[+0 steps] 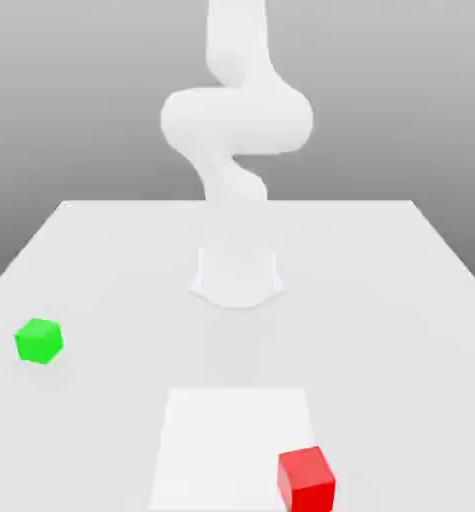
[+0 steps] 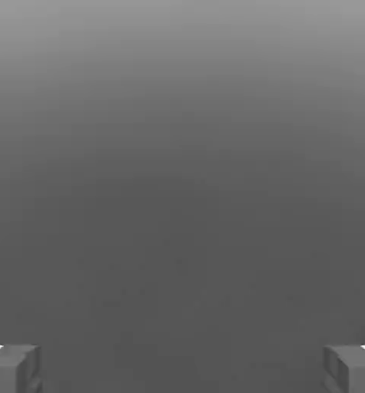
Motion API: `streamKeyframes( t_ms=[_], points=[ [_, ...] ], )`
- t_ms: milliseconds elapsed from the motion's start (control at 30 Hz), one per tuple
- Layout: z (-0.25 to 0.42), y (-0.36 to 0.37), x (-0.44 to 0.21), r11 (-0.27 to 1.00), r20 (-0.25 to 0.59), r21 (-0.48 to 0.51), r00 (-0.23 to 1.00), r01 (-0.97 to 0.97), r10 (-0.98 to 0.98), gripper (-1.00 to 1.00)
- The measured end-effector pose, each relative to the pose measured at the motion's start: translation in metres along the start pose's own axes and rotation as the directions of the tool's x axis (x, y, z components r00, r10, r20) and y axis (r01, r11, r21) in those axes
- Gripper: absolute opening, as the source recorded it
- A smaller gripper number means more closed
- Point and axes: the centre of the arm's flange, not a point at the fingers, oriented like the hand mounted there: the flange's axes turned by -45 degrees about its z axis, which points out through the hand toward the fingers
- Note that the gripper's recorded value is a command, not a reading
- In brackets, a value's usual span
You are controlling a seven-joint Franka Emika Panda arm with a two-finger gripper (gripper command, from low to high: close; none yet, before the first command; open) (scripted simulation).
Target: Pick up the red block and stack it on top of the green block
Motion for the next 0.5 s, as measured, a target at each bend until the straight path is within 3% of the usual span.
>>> streamKeyframes(
  t_ms=[233, 500],
  points=[
    [0.137, -0.019, -0.02, 0.998, 0.199, 0.021, 0.978, 0.059, -0.062, 0.0],
    [0.275, -0.042, -0.085, 0.991, 0.408, 0.066, 0.903, 0.119, -0.136, 0.0]
  ],
)
